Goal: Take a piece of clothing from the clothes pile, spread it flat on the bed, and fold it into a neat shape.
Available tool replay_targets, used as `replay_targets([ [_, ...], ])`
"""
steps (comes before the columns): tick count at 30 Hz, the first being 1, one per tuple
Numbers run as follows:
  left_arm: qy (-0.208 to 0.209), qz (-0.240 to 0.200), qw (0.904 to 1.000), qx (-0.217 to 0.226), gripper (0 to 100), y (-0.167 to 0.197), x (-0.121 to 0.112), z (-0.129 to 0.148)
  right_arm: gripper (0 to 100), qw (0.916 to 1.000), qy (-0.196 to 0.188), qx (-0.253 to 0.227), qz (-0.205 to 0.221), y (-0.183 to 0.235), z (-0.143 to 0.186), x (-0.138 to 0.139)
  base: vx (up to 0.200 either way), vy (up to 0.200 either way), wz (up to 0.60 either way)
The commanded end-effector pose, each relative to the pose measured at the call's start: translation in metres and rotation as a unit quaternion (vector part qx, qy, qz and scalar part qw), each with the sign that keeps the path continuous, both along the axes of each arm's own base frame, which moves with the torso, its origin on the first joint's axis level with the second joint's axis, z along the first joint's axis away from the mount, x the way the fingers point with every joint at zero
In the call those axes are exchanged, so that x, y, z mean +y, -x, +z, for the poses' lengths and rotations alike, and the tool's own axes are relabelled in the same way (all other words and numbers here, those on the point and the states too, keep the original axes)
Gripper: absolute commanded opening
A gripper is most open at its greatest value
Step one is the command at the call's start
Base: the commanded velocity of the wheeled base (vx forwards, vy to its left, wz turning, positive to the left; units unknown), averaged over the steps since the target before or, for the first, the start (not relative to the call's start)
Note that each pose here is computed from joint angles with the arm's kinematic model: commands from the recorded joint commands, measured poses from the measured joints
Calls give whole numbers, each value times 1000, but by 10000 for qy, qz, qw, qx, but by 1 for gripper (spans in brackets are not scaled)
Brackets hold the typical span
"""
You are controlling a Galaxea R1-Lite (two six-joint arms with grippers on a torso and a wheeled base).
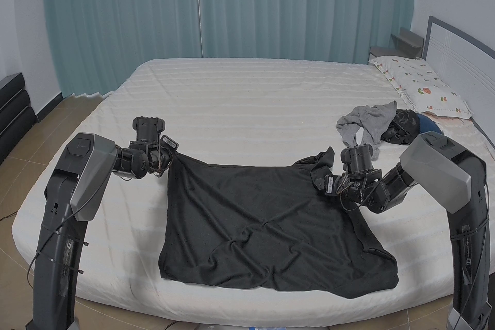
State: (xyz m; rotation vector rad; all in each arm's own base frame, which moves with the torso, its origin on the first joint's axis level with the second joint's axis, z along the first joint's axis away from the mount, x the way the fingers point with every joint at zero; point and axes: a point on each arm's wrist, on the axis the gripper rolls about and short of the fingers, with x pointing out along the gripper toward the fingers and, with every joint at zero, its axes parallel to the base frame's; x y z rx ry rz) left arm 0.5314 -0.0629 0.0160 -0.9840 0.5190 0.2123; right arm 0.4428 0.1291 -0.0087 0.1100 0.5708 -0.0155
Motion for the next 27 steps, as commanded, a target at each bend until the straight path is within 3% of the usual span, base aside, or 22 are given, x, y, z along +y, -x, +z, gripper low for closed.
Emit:
replay_targets([
  [1,-20,-41,10000,66,0,1,-3,-6,100,9999,54,132,-61,-5,-15,-2,0,0,0],
  [9,-74,-84,9999,131,0,1,-5,-13,100,9994,93,181,-295,-12,-19,-17,0,0,0],
  [10,-75,-84,9998,138,100,1,-5,-14,100,9993,86,159,-341,-13,-18,-21,0,0,0],
  [18,-64,-87,9999,132,100,1,-5,-14,100,9970,7,12,-777,-22,-5,-59,0,0,0],
  [23,-35,-40,9999,111,100,0,-2,-11,100,9930,-32,-40,-1181,-29,-4,-97,0,0,0],
  [27,13,18,9999,99,100,0,2,-9,100,9898,-243,-122,-1396,-32,1,-110,0,0,0],
])
